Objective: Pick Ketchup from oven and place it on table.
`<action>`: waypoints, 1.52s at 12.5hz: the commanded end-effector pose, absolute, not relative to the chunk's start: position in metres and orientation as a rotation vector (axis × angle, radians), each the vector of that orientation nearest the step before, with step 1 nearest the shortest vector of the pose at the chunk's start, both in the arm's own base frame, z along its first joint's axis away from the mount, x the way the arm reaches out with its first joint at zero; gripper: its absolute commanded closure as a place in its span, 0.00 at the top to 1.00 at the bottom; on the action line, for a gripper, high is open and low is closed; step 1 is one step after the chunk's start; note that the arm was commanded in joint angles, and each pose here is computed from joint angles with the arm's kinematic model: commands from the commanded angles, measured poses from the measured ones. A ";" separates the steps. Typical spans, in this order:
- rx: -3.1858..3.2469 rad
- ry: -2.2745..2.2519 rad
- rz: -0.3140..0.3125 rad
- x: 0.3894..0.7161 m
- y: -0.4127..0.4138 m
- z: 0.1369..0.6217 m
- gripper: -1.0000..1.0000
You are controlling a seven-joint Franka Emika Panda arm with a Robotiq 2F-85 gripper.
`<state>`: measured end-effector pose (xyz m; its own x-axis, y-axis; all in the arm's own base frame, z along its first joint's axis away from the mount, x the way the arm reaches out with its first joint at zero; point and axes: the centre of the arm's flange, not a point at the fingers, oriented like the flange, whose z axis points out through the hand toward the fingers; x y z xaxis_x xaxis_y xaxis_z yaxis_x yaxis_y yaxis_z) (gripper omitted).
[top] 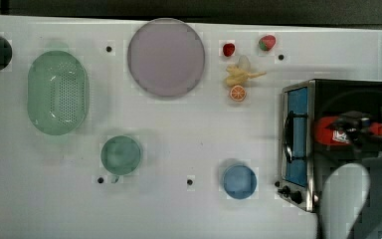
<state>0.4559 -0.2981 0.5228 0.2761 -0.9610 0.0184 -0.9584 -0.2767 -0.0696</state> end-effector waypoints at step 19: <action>-2.174 2.242 -0.057 0.489 -0.397 0.360 0.72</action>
<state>0.4893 -0.3868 0.3583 0.0192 -0.9998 -0.0055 -0.9996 -0.0191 -0.0203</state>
